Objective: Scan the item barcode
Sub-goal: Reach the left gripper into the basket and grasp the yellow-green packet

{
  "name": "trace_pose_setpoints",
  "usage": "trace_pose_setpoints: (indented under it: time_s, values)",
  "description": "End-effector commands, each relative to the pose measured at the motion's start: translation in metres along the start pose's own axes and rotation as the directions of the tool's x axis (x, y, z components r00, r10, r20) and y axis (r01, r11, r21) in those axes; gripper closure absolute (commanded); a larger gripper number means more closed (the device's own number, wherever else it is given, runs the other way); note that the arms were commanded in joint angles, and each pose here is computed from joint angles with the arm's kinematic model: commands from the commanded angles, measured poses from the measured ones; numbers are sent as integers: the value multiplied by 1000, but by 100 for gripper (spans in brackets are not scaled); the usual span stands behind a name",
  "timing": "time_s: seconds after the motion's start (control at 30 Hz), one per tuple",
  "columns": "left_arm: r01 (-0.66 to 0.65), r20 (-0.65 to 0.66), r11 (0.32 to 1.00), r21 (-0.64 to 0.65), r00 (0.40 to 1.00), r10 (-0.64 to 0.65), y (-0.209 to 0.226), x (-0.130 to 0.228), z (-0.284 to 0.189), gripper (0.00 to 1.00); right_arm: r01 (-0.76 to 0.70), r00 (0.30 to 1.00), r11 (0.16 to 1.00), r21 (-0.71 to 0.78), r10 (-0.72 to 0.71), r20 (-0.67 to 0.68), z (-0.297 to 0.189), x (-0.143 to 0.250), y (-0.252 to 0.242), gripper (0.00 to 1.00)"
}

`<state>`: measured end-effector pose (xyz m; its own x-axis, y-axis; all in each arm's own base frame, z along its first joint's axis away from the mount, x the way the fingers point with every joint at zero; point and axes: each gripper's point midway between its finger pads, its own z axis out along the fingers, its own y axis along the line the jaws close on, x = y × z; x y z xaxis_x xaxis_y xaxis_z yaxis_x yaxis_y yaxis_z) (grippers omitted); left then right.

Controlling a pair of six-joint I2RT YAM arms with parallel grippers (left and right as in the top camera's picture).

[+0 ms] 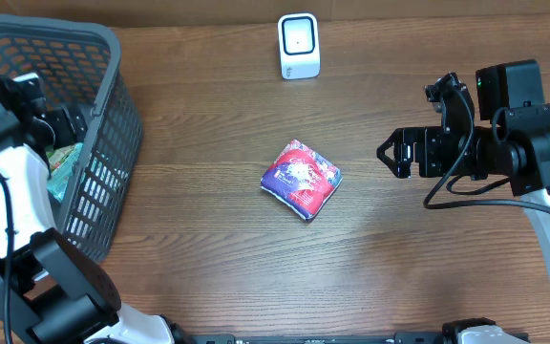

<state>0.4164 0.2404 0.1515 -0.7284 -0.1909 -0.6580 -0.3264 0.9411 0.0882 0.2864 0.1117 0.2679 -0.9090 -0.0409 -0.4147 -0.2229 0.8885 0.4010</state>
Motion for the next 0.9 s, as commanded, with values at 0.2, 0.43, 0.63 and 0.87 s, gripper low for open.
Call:
trace_pose_setpoints:
  time_s: [0.2, 0.43, 0.63, 0.87]
  values:
    - [-111, 90, 992, -51, 989, 116, 12, -9, 15, 0, 20, 1000, 1000, -6, -20, 24, -7, -5, 6, 0]
    - [-203, -72, 978, -52, 977, 199, 26, 8, 42, 0, 17, 999, 1000, -7, -17, 27, -8, -5, 6, 0]
    - [-238, -50, 970, -47, 970, 236, 30, -15, 47, 0, -6, 999, 1000, -9, 6, 34, -8, -7, 6, 0]
    - [-333, -148, 943, 2, 932, 330, 27, 17, 74, 2, -7, 999, 1000, -8, 7, 32, -8, -7, 6, 0]
